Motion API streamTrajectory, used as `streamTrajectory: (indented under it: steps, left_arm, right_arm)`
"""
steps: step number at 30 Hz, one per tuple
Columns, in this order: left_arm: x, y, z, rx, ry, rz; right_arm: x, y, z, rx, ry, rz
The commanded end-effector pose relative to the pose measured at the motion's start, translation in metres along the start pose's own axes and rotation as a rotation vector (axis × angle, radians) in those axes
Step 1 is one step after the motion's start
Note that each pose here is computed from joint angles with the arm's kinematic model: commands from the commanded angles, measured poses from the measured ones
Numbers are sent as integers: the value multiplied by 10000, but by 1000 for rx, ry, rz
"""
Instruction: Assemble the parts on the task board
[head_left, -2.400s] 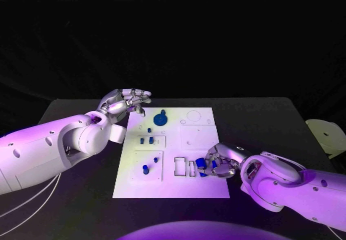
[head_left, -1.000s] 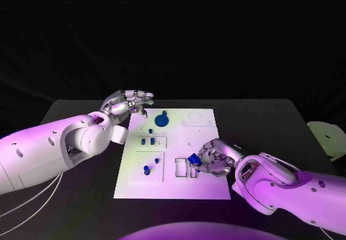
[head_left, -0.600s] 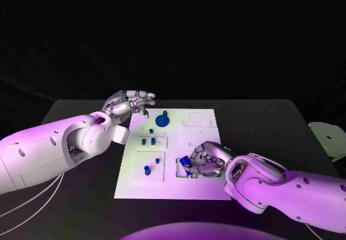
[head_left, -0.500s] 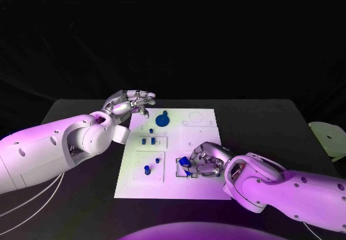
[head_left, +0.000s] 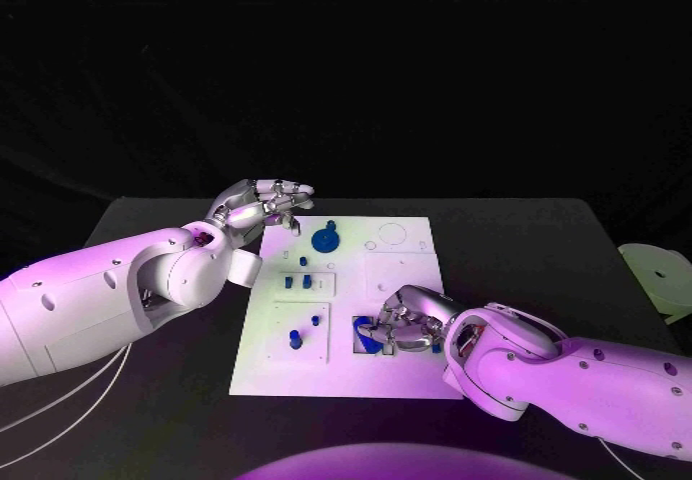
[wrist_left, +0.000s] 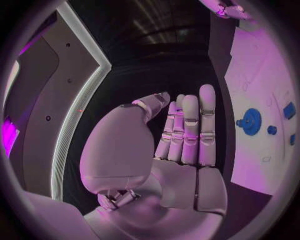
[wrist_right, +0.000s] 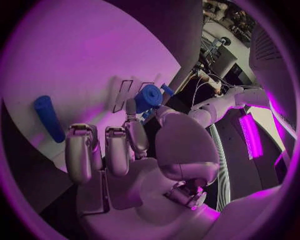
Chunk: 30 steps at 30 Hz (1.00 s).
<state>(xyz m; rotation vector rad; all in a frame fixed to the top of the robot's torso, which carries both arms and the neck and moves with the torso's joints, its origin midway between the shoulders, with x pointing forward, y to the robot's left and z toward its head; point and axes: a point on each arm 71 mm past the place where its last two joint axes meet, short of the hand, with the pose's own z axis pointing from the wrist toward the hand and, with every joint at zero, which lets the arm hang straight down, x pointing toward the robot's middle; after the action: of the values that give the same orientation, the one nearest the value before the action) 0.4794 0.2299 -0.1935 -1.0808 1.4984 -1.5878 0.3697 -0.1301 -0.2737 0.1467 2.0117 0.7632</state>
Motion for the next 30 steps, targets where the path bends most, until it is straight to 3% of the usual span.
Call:
streamTrajectory:
  steps: [1,13,30]
  left_arm:
    - [36,-6,7,5,23,-6]
    - [10,-7,-3,4,16,-3]
    - [-10,-6,-9,0,14,-2]
  right_arm:
    - [51,-20,5,12,33,-23]
    - [30,2,-29,-13,8,-29]
    - [2,18,-192,-66,22,-4]
